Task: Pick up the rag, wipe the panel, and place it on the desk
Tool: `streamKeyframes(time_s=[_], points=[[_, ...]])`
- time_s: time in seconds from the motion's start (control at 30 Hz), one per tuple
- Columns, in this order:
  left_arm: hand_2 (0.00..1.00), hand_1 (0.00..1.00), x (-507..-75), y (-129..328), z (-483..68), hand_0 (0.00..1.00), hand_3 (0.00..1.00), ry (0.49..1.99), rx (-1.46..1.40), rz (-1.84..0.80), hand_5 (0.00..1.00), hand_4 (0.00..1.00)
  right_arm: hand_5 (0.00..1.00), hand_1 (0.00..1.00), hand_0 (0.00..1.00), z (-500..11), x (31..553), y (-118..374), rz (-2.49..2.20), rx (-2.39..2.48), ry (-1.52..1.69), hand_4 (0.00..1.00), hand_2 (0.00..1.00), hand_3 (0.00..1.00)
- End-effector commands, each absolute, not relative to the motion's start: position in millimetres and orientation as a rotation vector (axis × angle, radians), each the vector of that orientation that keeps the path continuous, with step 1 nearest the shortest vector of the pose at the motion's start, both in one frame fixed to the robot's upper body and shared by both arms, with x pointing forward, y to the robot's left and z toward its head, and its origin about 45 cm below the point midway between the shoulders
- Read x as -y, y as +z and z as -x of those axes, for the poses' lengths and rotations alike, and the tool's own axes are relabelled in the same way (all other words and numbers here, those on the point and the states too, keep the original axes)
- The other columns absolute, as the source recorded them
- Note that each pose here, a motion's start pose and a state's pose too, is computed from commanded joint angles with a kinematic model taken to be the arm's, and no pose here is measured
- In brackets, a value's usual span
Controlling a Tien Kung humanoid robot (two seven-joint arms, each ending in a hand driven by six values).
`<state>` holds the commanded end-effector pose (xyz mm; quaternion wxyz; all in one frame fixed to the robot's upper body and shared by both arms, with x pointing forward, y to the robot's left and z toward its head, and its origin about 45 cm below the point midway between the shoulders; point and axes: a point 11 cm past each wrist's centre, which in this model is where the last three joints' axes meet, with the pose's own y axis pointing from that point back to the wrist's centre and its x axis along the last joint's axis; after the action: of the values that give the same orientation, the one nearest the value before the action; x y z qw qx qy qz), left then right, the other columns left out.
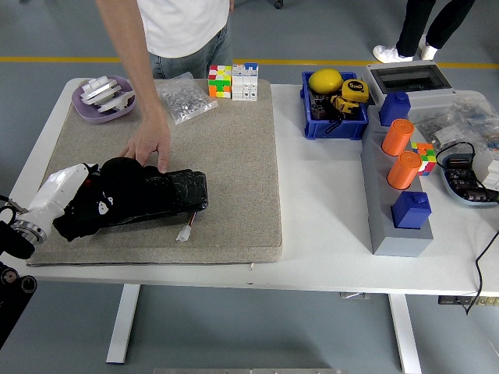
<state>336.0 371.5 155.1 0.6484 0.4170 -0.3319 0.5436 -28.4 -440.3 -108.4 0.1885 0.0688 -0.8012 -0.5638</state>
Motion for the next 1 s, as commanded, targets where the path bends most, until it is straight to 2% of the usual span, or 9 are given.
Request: streamKeyframes(time_s=[0.13, 0.57, 0.73, 1.0], points=[[0.502, 0.275, -384.4, 158.5, -335.4, 0.285, 0.469, 1.293, 0.747, -0.955, 0.002, 0.321, 0.477, 0.661, 0.748, 28.7, 439.5, -108.7, -0.195, 2.253, -1.588, 0.998, 0.676, 0.61], [0.5, 0.276, -396.3, 159.5, -333.6, 0.284, 0.466, 1.328, 0.746, -0.976, 0.002, 0.323, 0.477, 0.662, 0.75, 28.4, 439.1, -108.9, -0.193, 2.255, -1.59, 0.998, 0.676, 0.61], [0.5, 0.276, -388.8, 165.7, -338.7, 0.283, 0.466, 1.342, 0.774, -0.957, 0.002, 0.329, 0.478, 0.662, 0.749, 28.1, 439.2, -108.8, -0.195, 2.256, -1.589, 0.998, 0.676, 0.61], [0.498, 0.276, -353.2, 162.3, -348.7, 0.283, 0.467, 1.269, 0.791, -0.91, 0.002, 0.339, 0.476, 0.662, 0.751, 27.1, 440.7, -108.3, -0.199, 2.255, -1.583, 0.998, 0.676, 0.611]])
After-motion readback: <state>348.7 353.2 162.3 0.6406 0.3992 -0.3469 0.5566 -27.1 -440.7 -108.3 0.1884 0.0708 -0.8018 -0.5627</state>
